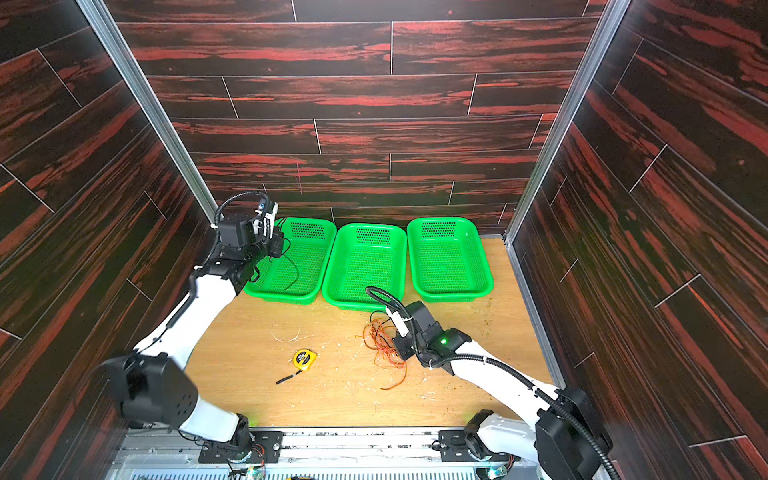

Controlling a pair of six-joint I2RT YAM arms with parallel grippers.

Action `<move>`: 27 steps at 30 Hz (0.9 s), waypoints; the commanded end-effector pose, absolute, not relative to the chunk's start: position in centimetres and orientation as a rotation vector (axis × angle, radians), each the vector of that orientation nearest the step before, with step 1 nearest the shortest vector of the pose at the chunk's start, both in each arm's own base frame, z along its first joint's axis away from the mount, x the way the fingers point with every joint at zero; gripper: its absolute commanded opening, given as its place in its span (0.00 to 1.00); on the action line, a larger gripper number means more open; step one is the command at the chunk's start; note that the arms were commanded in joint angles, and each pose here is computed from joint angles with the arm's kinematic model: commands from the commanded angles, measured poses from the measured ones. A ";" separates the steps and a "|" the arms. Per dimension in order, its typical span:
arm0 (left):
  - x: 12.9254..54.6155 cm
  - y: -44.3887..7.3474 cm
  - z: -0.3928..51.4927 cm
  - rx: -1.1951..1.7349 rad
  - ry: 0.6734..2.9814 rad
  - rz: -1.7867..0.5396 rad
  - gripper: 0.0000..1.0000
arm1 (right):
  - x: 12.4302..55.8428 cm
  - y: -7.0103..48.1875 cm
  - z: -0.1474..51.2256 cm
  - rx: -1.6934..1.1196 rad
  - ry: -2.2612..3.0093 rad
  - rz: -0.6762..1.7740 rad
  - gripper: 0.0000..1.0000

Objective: Untangle the cables

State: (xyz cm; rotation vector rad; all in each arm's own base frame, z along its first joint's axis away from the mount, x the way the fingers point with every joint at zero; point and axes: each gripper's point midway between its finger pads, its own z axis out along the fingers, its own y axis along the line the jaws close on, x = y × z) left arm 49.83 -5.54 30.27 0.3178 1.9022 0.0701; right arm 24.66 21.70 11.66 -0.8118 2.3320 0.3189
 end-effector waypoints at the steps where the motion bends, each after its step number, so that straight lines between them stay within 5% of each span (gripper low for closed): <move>1: 50.2 -5.8 28.9 0.314 1.913 0.031 0.18 | 25.0 22.5 13.1 -0.804 2.304 0.345 0.00; 5: 49.7 -5.4 28.4 0.264 1.900 0.023 0.61 | 25.0 22.6 14.1 -0.813 2.274 0.358 0.00; 7: 49.2 -5.3 29.6 0.250 1.832 0.021 0.97 | 24.9 22.7 15.1 -0.820 2.244 0.370 0.00; 17: 41.7 -11.6 32.9 0.531 1.669 -0.213 0.95 | 24.8 24.2 20.7 -0.880 2.099 0.457 0.00; 23: 34.2 -20.1 29.4 0.858 1.592 -0.397 0.79 | 25.1 25.2 22.6 -0.913 2.070 0.486 0.00; 27: 30.4 -24.4 26.6 1.005 1.559 -0.493 0.84 | 25.1 25.8 22.5 -0.944 2.076 0.507 0.00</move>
